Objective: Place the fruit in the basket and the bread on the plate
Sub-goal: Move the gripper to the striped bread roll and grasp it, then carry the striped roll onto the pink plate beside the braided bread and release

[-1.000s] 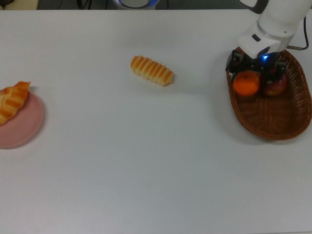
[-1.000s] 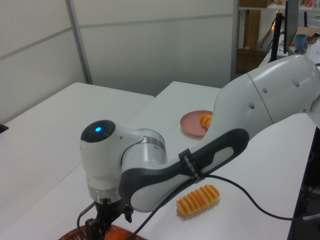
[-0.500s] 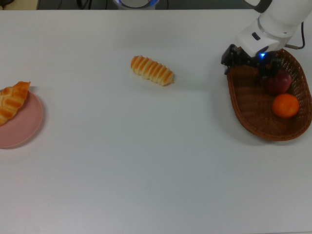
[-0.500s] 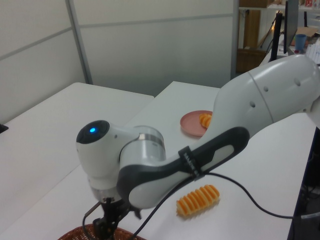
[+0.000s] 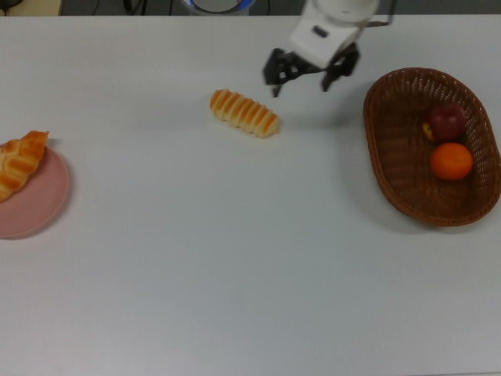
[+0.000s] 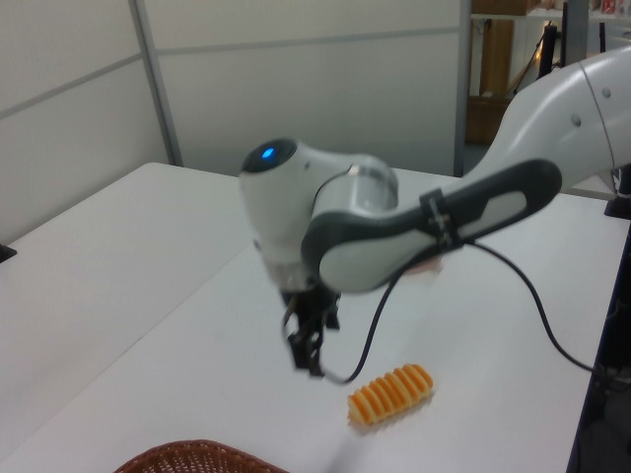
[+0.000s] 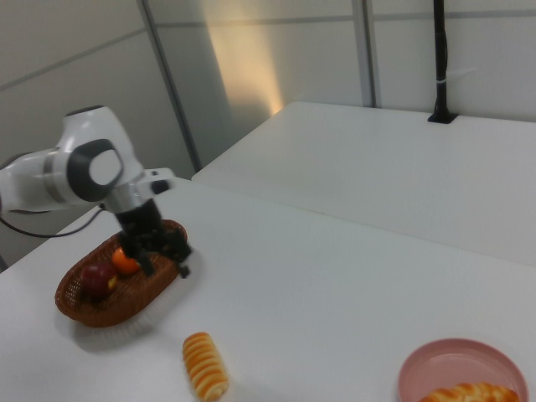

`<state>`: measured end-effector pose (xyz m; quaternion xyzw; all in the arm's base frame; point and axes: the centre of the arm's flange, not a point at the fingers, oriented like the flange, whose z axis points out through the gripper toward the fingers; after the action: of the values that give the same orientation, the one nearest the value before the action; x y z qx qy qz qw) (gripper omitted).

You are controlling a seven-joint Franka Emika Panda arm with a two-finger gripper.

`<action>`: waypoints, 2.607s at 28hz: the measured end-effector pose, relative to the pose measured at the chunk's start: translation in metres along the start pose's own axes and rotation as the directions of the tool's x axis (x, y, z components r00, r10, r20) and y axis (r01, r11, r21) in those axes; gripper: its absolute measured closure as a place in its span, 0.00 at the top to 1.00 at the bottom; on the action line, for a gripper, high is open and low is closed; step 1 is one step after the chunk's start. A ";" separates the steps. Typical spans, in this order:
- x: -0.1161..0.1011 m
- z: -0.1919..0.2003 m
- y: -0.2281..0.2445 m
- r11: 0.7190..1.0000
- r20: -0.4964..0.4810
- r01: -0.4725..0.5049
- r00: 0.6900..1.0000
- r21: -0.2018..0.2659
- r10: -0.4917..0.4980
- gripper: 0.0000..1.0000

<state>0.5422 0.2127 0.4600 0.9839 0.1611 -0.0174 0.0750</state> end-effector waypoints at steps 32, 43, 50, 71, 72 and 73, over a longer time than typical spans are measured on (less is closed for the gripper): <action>-0.048 0.107 0.067 0.853 0.010 0.512 0.858 -0.101 -0.514 1.00; -0.066 0.117 0.045 0.830 -0.013 0.547 0.834 -0.108 -0.551 1.00; -0.079 0.138 0.023 0.803 0.020 0.587 0.808 -0.102 -0.588 1.00; -0.060 0.175 0.035 0.904 -0.021 0.388 0.917 -0.180 -0.398 0.64; -0.055 0.168 0.044 0.930 -0.047 0.324 0.941 -0.176 -0.336 0.59; -0.051 0.162 0.051 0.947 -0.068 0.275 0.955 -0.166 -0.289 0.58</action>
<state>0.5084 0.1236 0.3103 0.9418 0.3041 0.0295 0.1403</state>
